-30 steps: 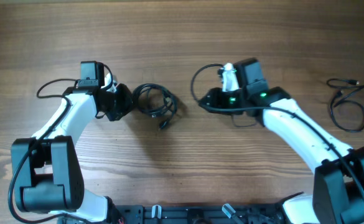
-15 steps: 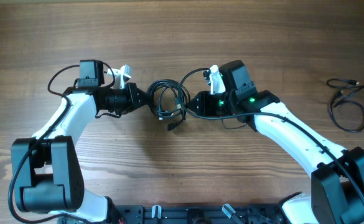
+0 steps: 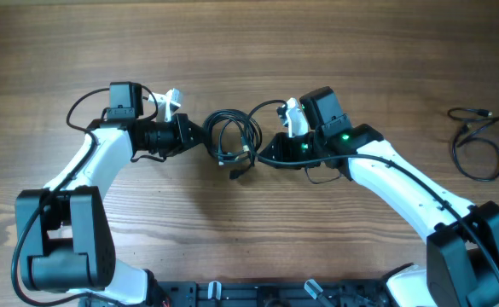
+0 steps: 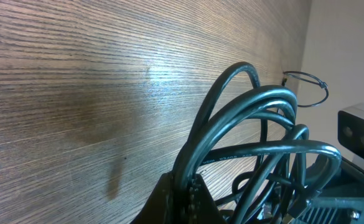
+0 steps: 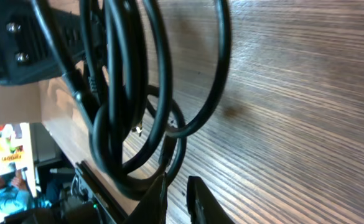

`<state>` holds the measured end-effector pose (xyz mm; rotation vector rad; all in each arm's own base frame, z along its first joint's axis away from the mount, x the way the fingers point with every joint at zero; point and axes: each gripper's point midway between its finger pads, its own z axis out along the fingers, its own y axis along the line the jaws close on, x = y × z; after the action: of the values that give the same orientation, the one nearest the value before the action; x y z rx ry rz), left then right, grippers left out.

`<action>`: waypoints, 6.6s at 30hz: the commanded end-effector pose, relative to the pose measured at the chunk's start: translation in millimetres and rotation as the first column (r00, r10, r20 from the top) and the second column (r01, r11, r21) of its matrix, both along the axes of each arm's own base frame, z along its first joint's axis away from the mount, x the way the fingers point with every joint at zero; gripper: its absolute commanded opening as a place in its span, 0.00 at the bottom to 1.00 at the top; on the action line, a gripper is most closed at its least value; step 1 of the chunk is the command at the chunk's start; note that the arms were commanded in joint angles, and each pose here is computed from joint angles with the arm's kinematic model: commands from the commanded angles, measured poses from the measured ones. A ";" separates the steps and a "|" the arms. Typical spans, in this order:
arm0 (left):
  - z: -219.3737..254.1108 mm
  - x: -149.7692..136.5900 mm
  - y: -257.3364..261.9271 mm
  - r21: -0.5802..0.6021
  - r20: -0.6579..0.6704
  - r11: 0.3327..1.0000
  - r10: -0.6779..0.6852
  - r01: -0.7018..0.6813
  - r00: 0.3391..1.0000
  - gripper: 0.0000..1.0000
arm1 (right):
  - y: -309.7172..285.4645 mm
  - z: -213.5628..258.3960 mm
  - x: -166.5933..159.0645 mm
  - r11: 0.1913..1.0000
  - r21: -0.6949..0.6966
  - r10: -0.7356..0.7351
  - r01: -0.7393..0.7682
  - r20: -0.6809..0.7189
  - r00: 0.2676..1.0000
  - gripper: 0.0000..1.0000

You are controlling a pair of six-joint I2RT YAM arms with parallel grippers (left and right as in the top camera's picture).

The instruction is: Untangle cables

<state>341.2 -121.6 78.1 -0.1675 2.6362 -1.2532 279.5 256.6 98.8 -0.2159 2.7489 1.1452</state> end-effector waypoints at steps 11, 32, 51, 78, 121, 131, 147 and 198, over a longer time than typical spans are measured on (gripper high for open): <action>4.0 -1.6 -4.7 -0.034 0.007 0.999 -0.019 0.020 1.000 0.04 | 23.5 31.5 -0.9 0.974 0.144 0.150 -0.175 0.164 0.975 0.27; 9.6 -3.4 -9.2 -0.074 0.010 0.997 -0.034 0.035 0.999 0.06 | 16.7 24.6 15.2 0.992 0.082 0.076 -0.093 0.186 0.979 0.29; -6.0 2.2 4.7 0.029 -0.036 0.999 0.047 -0.046 0.998 0.04 | 4.2 13.8 27.7 1.000 -0.004 0.009 -0.009 0.201 0.980 0.04; -43.6 0.3 52.2 0.318 -0.185 0.903 0.359 -0.290 0.915 0.04 | -175.6 -35.3 37.5 0.489 -0.763 -0.193 0.422 0.377 0.906 0.04; -30.0 -9.0 14.5 0.168 -0.306 0.946 0.318 -0.278 0.897 0.93 | -48.5 -68.2 58.8 0.751 -0.298 -0.613 0.590 0.021 0.790 0.04; -31.8 -1.4 -4.1 0.208 -0.228 0.947 0.290 -0.245 0.929 0.88 | -9.4 -60.4 43.2 0.825 -0.219 -0.545 0.520 -0.066 0.836 0.04; -33.8 0.3 -2.8 0.231 -0.211 0.941 0.298 -0.249 0.931 0.77 | 35.8 -45.1 33.1 0.875 -0.113 -0.479 0.471 -0.063 0.875 0.04; -46.8 -1.3 50.9 0.345 -0.234 0.868 0.448 -0.358 0.863 0.04 | 70.1 -26.0 -51.6 0.975 0.087 0.209 -0.202 -0.077 0.975 0.04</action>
<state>335.0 -85.6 34.6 -0.8524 2.8111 -0.8012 249.7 323.3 72.5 -0.2292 2.8142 1.2452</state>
